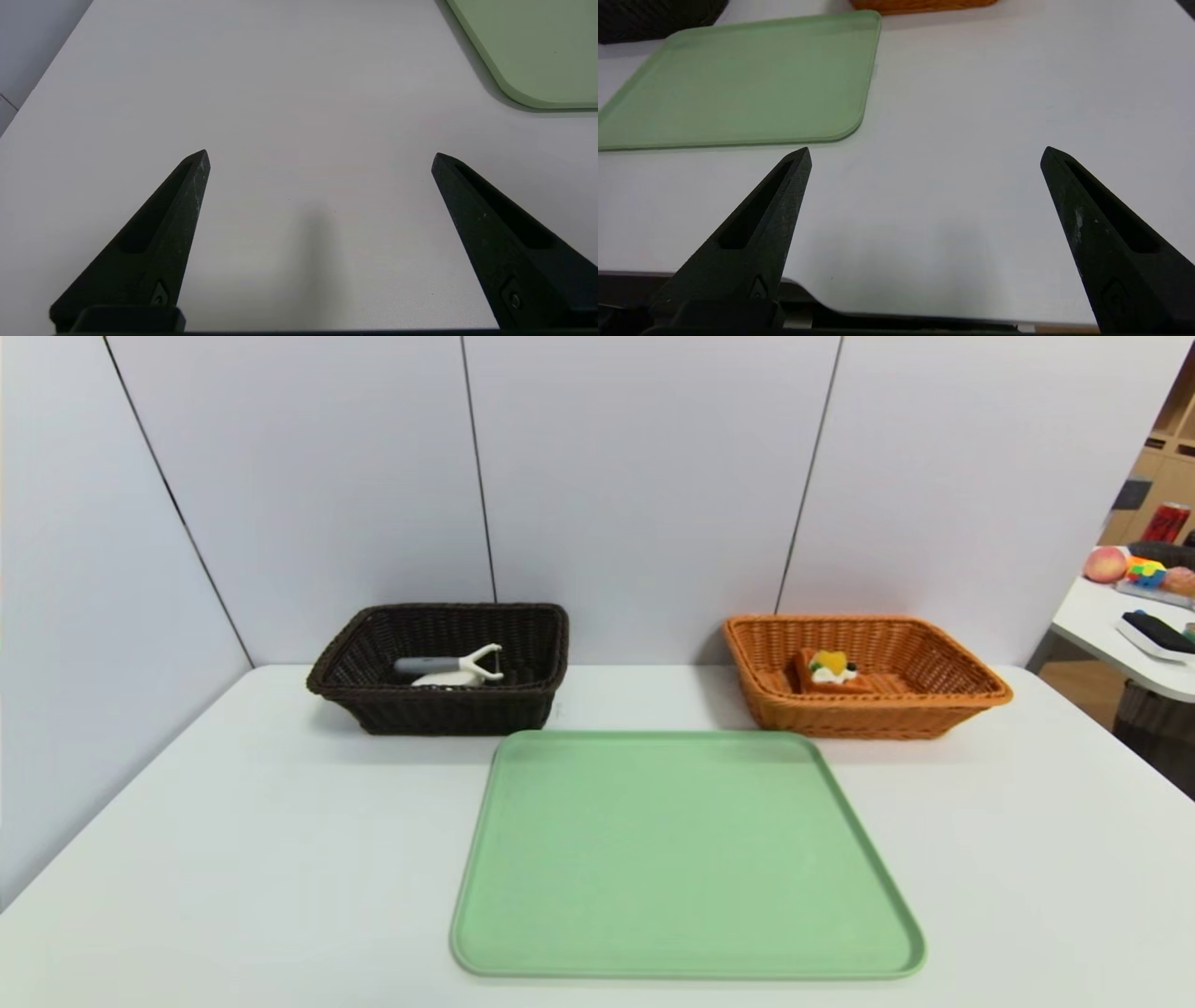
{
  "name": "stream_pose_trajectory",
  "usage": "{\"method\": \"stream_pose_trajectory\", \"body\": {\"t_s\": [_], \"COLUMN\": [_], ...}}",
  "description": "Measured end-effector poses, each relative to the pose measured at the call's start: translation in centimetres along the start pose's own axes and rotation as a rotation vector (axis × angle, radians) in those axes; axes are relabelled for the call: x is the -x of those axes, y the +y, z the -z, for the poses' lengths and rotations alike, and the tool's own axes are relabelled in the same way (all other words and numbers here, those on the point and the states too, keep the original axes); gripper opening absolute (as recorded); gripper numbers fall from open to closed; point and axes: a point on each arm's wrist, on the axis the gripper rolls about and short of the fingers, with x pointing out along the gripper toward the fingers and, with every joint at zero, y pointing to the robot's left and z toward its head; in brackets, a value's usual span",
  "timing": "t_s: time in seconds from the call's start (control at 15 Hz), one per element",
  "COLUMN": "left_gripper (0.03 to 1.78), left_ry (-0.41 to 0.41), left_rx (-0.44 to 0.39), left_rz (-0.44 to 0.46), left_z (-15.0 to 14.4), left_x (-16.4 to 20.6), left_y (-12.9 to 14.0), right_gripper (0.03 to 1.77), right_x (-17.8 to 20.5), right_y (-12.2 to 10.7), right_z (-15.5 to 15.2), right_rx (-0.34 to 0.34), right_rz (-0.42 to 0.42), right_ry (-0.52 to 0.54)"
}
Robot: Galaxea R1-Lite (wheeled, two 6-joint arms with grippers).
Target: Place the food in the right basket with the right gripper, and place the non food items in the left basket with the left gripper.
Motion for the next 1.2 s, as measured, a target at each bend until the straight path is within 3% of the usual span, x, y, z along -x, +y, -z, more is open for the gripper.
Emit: {"method": "stream_pose_trajectory", "body": {"t_s": [0.53, 0.87, 1.2], "left_gripper": [1.69, 1.69, 1.69], "left_ry": [-0.142, -0.191, -0.172], "left_rx": [-0.018, -0.121, -0.112], "left_rz": [0.0, -0.012, -0.014], "left_z": [0.4, 1.4, 2.1], "left_x": [-0.2, -1.3, -1.7], "left_y": [0.0, 0.1, 0.2], "right_gripper": [1.69, 1.69, 1.7], "right_x": [-3.1, -4.6, -4.7], "right_y": [-0.5, -0.9, -0.9], "right_z": [2.9, 4.9, 5.3], "right_rx": [0.041, 0.057, 0.061], "right_rz": [-0.029, -0.018, -0.007], "right_ry": [-0.233, -0.193, -0.171]}}
